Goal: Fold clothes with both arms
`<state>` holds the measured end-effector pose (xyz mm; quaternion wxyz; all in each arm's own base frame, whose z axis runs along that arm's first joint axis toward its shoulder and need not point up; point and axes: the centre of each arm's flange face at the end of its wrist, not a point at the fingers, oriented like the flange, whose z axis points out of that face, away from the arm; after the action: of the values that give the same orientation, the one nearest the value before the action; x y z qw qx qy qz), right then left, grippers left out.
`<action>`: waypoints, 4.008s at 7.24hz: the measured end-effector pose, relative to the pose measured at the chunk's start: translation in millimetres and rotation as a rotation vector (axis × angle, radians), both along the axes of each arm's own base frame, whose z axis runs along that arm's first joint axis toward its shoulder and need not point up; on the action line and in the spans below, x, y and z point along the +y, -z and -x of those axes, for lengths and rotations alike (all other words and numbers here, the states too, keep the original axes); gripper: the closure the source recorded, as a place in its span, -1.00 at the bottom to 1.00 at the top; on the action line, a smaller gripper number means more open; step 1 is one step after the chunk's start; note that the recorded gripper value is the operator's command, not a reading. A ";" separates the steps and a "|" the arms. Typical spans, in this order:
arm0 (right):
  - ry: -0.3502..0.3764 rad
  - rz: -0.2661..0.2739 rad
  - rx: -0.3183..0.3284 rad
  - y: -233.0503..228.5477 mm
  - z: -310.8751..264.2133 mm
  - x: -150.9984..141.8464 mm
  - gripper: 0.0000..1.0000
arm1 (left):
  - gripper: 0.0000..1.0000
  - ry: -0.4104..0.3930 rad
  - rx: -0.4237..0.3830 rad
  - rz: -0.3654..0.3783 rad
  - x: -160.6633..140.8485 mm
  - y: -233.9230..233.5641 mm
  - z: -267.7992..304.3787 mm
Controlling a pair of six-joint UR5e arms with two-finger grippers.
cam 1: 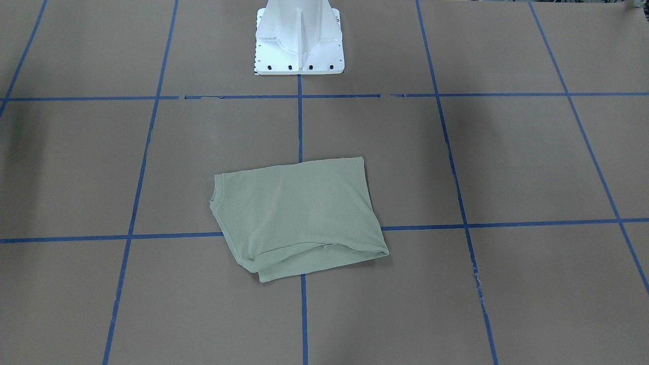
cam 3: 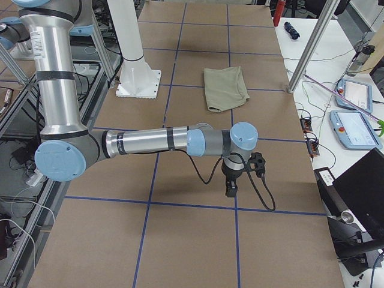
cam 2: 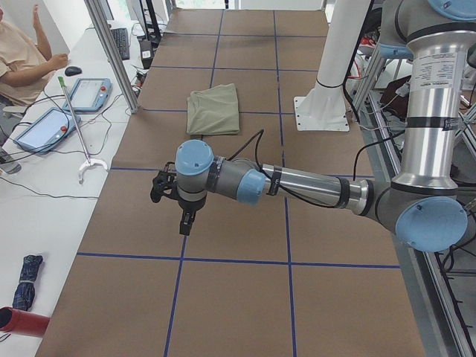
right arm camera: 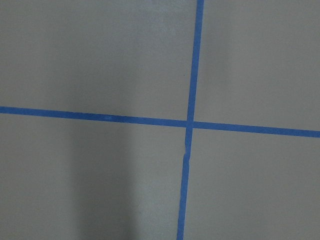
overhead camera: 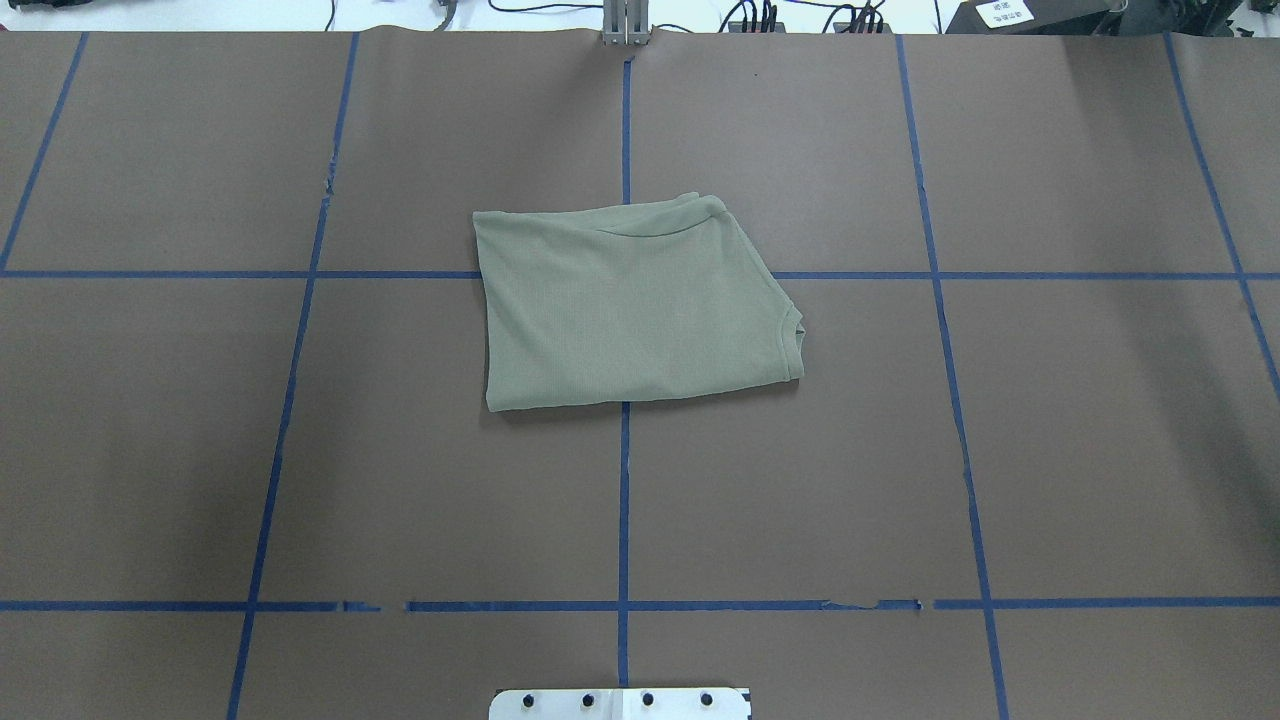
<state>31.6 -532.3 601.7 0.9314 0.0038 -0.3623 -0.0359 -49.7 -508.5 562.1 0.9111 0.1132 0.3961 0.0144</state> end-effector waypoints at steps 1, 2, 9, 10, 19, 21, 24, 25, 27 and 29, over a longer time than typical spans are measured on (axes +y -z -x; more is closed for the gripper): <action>0.006 -0.001 -0.003 1.1 3.8 -1.0 -1.00 | -1.00 0.000 -0.001 0.005 0.4 -3.4 0.0; 0.010 -0.001 -0.005 1.2 6.1 -2.1 -1.00 | -1.00 -0.019 -0.009 -0.015 1.0 -5.1 0.9; 0.010 -0.004 0.002 -1.2 6.8 1.9 -1.00 | -1.00 -0.099 -0.065 -0.046 6.9 -15.7 6.3; 0.010 0.001 0.000 -3.8 6.8 4.4 -1.00 | -1.00 -0.099 -0.066 -0.044 9.6 -17.3 6.1; 0.012 0.009 -0.008 -6.9 8.7 8.8 -1.00 | -1.00 -0.107 -0.060 0.092 4.5 -14.5 6.9; 0.012 0.015 -0.008 -9.9 8.5 11.5 -1.00 | -1.00 -0.111 -0.061 0.099 6.3 -8.3 8.0; 0.011 0.015 -0.009 -9.8 8.5 12.1 -1.00 | -1.00 -0.124 -0.065 0.066 11.3 2.3 8.5; 0.011 0.015 -0.008 -9.6 8.5 12.1 -1.00 | -1.00 -0.124 -0.065 0.072 12.1 -0.1 8.5; 0.011 0.015 -0.008 -9.6 8.4 12.1 -1.00 | -1.00 -0.127 -0.062 0.101 12.6 -16.6 8.5; 0.011 0.019 -0.005 -11.9 8.3 11.9 -1.00 | -1.00 -0.129 -0.058 0.137 11.6 -36.6 8.4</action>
<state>23.4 -520.4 613.5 0.9302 -0.0070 -0.3650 -0.0376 -58.1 -496.9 598.7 0.9250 0.0246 0.3759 0.0493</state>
